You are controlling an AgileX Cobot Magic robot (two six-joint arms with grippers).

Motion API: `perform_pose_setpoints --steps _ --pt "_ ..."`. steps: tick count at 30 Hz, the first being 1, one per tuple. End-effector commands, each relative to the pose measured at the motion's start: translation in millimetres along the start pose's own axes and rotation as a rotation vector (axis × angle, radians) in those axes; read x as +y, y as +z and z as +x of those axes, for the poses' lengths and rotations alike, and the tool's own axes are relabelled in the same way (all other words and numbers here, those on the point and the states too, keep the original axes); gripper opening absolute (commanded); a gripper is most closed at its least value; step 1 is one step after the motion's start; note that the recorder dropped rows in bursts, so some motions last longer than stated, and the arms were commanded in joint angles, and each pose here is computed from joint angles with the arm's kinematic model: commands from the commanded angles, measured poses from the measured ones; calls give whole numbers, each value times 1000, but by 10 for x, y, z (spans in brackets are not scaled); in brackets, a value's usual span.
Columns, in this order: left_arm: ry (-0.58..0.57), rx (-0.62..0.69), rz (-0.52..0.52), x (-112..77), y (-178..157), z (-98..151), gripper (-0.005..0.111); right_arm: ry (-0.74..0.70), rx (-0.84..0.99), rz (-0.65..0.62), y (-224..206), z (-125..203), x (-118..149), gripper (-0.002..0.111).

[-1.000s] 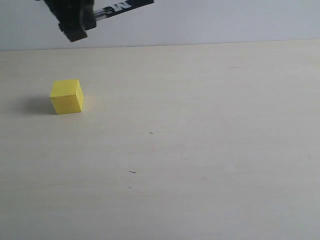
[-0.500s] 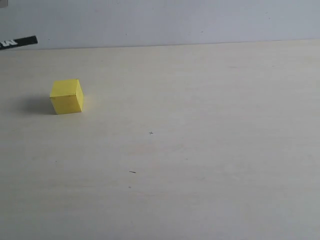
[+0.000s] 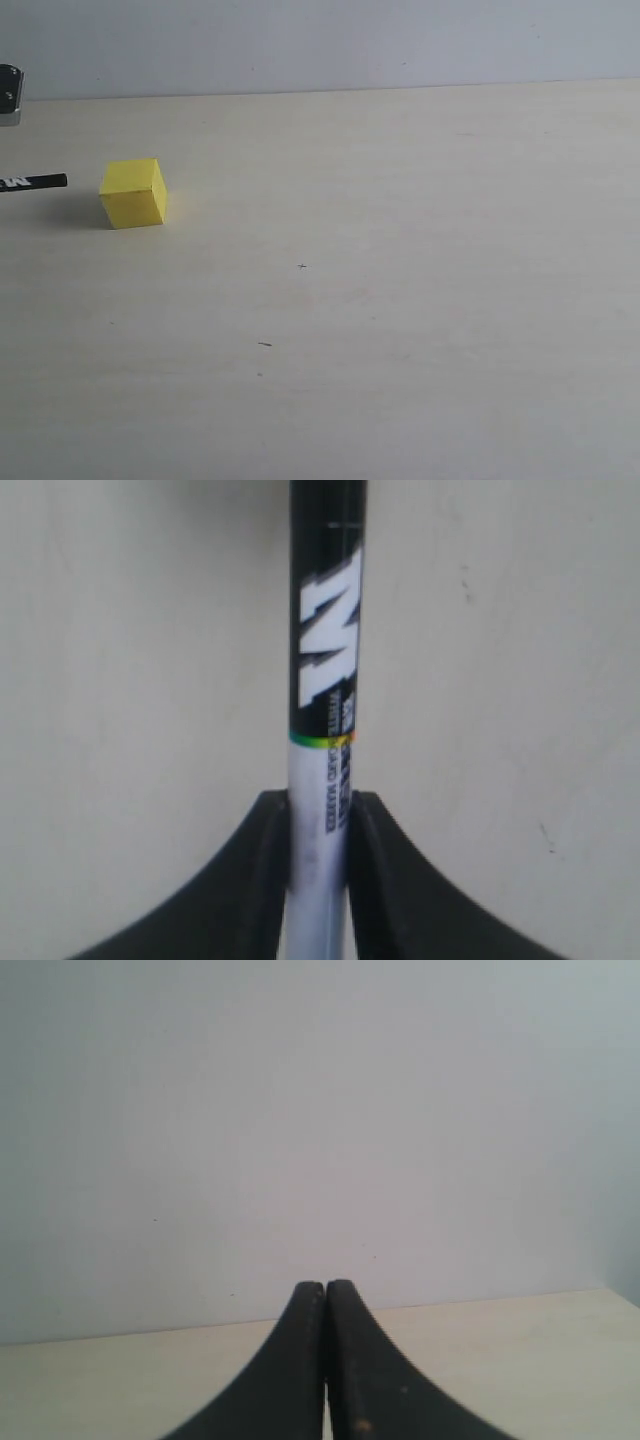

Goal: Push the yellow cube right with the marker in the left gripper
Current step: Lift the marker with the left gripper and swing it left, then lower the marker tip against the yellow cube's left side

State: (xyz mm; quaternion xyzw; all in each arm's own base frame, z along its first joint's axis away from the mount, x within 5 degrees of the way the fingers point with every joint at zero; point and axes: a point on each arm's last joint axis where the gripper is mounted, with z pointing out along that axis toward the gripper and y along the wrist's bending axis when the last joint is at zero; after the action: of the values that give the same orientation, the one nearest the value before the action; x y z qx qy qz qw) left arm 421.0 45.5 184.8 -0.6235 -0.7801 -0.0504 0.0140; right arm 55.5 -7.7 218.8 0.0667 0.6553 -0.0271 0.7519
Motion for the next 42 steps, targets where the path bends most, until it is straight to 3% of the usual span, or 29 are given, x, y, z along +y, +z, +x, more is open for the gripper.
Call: perform_pose_setpoints --steps 1,8,17,26,36,42 --pt "24 -11 -57 75 165 -28 0 -9 -2 3 -5 12 -2 0" --pt "60 -17 -72 143 404 -64 0 -9 -2 3 -5 12 -2 0" --pt "134 -33 -118 192 473 -126 0 -9 -2 3 -5 12 -2 0" --pt "249 -155 -143 90 409 -766 0 -9 -2 3 -5 12 -2 0" --pt "178 -36 -88 109 437 -426 0 -14 -2 3 -5 12 -2 0" --pt "218 -58 -95 61 414 -663 0 -7 -2 3 -5 12 -2 0"
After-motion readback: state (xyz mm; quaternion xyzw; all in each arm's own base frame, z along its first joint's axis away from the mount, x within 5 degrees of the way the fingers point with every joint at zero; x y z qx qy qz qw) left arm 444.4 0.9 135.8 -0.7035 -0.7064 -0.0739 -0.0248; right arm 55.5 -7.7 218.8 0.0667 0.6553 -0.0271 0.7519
